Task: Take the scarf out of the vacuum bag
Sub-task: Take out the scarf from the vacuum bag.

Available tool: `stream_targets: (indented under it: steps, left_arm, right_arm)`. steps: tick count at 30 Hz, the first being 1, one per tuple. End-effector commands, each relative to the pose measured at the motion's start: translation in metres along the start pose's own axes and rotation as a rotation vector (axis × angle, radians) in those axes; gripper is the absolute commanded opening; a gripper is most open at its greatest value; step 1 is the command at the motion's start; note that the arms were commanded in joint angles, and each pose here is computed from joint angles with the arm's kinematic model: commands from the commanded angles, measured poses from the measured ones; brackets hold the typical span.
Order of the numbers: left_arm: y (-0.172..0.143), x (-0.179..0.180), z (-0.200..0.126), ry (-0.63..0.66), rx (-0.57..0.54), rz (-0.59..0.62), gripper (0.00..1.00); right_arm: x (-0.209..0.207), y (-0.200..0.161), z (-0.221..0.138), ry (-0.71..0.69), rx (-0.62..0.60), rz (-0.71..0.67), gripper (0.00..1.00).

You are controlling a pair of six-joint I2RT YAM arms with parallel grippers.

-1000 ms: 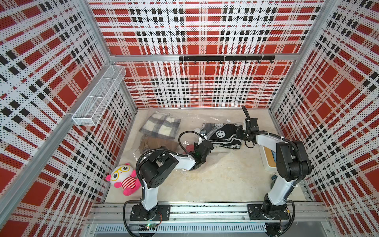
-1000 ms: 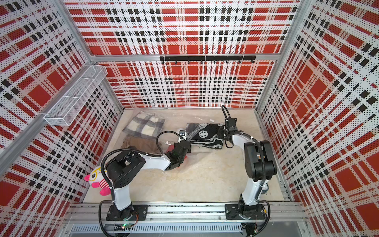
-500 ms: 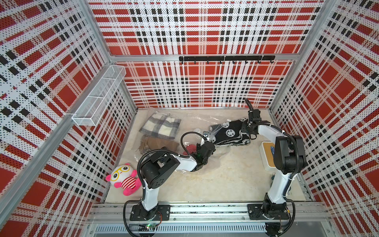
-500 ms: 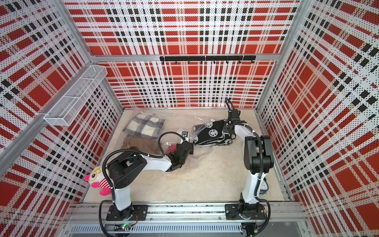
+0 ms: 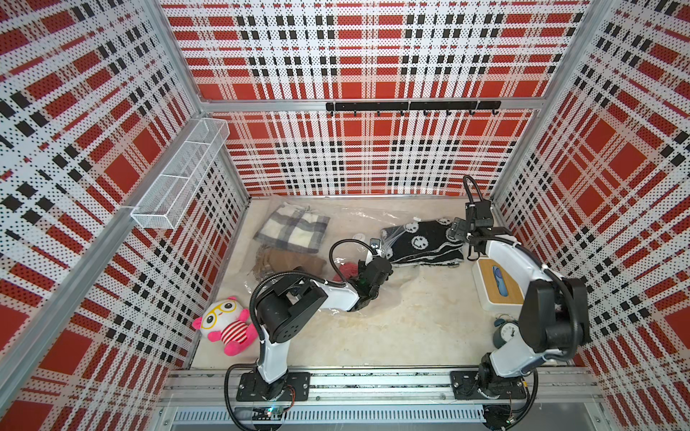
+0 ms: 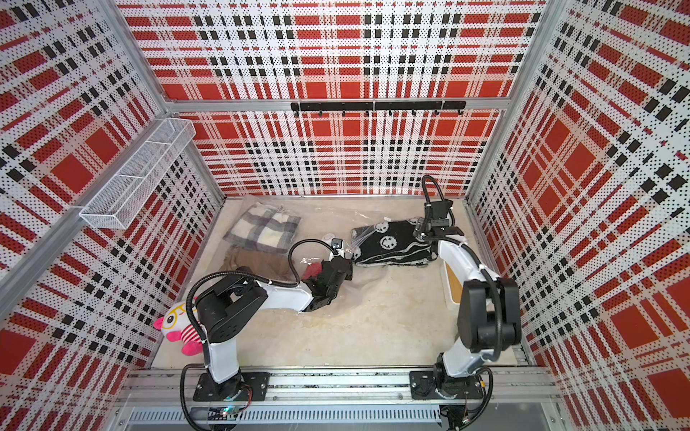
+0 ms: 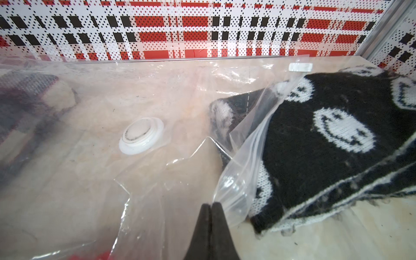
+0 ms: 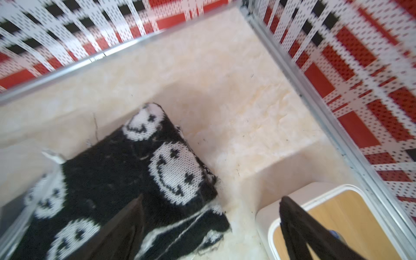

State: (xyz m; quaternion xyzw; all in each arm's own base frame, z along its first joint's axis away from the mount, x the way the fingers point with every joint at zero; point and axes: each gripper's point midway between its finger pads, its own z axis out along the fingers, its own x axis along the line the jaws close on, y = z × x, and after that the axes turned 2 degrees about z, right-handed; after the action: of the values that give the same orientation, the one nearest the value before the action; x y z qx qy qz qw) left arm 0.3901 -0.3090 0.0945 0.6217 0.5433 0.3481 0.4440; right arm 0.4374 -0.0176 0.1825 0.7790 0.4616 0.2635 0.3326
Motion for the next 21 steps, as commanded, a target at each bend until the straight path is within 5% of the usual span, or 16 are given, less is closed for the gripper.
stream_targets:
  steps: [1, 5, 11, 17, 21]
  left_arm:
    - [0.004, 0.0, 0.001, 0.024, -0.008, 0.013, 0.0]
    - [0.004, -0.001, -0.002, 0.014, -0.006, 0.012, 0.0]
    - [0.009, -0.004, -0.006, 0.008, -0.015, 0.006, 0.0]
    - [0.009, -0.006, -0.01, 0.008, -0.02, 0.005, 0.0]
    - [0.011, -0.011, -0.011, 0.001, -0.026, 0.002, 0.0]
  right_arm:
    - [0.015, 0.027, -0.041, 0.118, -0.181, 0.05, 1.0]
    - [0.02, 0.026, -0.068, 0.363, -0.233, 0.219, 1.0]
    - [0.034, 0.014, -0.083, 0.831, -0.088, 0.52, 1.0]
    - [0.026, -0.005, -0.066, 0.59, -0.059, 0.5, 1.0]
    - [0.024, -0.036, -0.051, 0.496, 0.059, 0.663, 1.0]
